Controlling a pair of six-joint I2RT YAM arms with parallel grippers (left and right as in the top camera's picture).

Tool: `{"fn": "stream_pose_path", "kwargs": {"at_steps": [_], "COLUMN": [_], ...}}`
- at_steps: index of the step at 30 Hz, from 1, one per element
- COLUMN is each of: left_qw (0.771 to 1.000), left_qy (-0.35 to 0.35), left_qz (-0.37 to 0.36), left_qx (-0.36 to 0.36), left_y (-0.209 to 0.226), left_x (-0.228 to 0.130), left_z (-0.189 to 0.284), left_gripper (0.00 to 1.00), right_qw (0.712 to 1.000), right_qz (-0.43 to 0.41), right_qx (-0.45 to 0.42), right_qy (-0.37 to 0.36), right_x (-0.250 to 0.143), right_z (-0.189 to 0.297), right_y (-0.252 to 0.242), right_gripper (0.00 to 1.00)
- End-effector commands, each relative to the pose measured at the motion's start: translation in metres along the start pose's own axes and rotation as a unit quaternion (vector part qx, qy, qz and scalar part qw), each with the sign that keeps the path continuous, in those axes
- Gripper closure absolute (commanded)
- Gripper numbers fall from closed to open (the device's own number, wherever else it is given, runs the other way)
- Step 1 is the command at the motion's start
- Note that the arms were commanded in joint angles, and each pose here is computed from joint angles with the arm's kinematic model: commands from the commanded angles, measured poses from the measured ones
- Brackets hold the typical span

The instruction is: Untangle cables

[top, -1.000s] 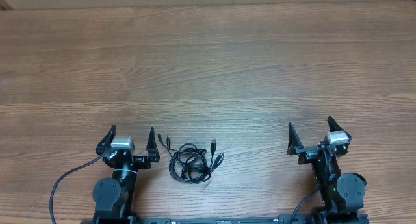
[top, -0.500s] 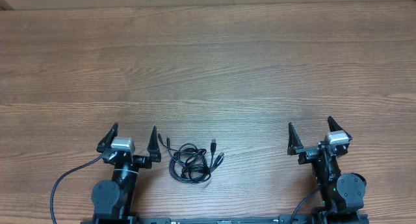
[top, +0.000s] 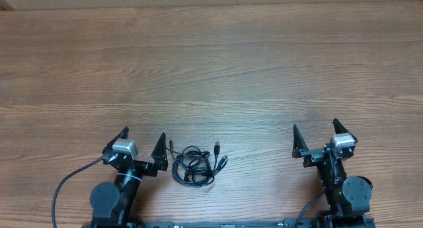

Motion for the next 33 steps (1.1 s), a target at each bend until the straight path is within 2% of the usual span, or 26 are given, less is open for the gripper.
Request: {"fn": "stream_pose_path", "kwargs": {"at_steps": [1,8,16,20,24,29,33], "left_qw": [0.999,0.999,0.997,0.991,0.984,0.963,0.944], "left_qy": [-0.026,-0.020,0.044,0.102,0.170,0.256,0.323], "left_qz": [-0.019,-0.038,-0.056,-0.059,-0.040,-0.056,-0.041], "left_qx": [0.004,0.007,-0.036,-0.063,-0.044,-0.057,-0.057], "left_y": [-0.009,-0.017,-0.036,-0.049,-0.050,-0.061,-0.067], "left_x": [0.028,0.043,0.053,0.059,0.065,0.076,0.083], "left_z": [0.011,0.019,0.009,-0.002,-0.013,-0.026,-0.034], "left_gripper": [0.00,0.00,0.01,0.00,0.00,0.00,0.01], "right_qw": [1.000,1.000,1.000,1.000,1.000,1.000,1.000], "right_qz": [0.001,0.001,0.001,0.001,0.001,0.001,0.001], "right_qx": [0.003,0.003,0.003,0.003,0.003,0.003,0.003], "right_qy": [-0.002,-0.002,-0.002,-0.002,-0.002,-0.002,-0.002], "right_x": [-0.002,-0.002,-0.002,-0.002,-0.002,-0.002,-0.002], "right_z": [0.000,0.000,0.000,0.000,0.000,0.000,0.000], "right_y": [0.001,0.001,0.001,0.001,0.001,0.001,0.001], "right_gripper": [0.00,0.00,0.00,0.00,0.00,0.00,0.00]}}
Point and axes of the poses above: each gripper's point midway between its finger pads, its own z axis back along the fingers, its own y axis along the line the jaws close on, x = y × z, the point moved 4 cm from there along z, back along the fingers, and after that the axes turned 12 degrees about z, right-handed, at the moved point
